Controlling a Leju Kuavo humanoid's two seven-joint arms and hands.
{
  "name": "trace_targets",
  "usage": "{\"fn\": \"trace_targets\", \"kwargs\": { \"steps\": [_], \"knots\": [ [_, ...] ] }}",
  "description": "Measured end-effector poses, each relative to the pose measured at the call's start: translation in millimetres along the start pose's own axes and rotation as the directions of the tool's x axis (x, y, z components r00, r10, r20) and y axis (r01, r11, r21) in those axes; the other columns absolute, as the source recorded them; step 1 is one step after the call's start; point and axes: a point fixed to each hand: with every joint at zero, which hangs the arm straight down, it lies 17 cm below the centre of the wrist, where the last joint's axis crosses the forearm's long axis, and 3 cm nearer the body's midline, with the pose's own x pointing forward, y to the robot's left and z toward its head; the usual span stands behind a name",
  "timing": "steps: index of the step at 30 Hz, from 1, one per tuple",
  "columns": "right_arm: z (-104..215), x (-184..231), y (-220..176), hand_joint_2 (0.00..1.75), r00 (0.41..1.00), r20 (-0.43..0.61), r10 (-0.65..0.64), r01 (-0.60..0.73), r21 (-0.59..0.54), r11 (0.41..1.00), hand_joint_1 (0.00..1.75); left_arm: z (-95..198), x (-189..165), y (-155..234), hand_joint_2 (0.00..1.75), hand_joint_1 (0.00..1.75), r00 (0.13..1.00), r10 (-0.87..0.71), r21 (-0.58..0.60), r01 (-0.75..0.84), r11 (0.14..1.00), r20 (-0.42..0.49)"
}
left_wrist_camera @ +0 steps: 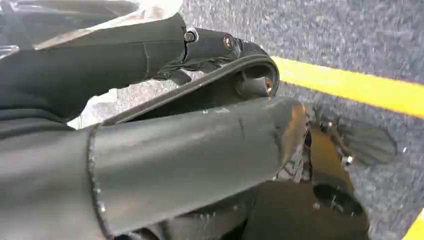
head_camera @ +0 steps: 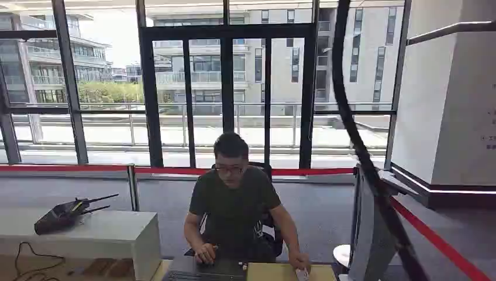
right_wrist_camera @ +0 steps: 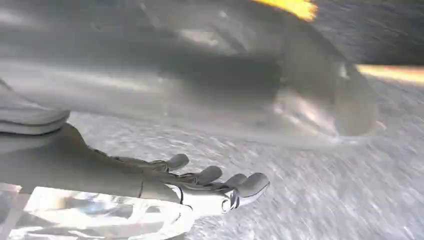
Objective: Pass the card to the sensor for recognition and then transmit it.
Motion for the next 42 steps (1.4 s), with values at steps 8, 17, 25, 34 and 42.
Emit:
{"fn": "trace_targets", "kwargs": {
  "steps": [8,17,25,34,42],
  "knots": [
    [-27.3,72.3,-126.5,1.75,0.980,0.117,-0.163,0.180,-0.153,0.972,0.00,-1.5,2.3,1.0,0.00,0.00,1.000,-0.006,-0.039,0.006,0.999,-0.001],
    [-20.6,129.3,-236.8,1.75,0.933,0.308,-0.187,0.289,-0.328,0.899,0.00,-3.5,5.3,5.8,0.00,0.00,1.000,-0.025,-0.062,0.025,0.998,0.002],
    [0.7,190.0,-287.4,1.75,0.872,0.461,-0.164,0.364,-0.388,0.846,0.00,-5.5,10.7,12.5,0.00,0.00,0.999,-0.039,-0.061,0.040,0.997,0.020],
    [81.5,330.2,-294.1,1.75,0.831,0.511,0.221,0.203,-0.647,0.735,0.00,-6.8,20.0,18.6,0.00,0.00,0.998,-0.053,-0.045,0.055,0.997,0.040],
    [163.2,442.8,-165.0,1.75,0.539,0.549,0.639,0.036,-0.773,0.633,0.00,-6.9,19.5,19.0,0.00,0.00,0.995,-0.084,-0.044,0.087,0.995,0.053]
  ]
}}
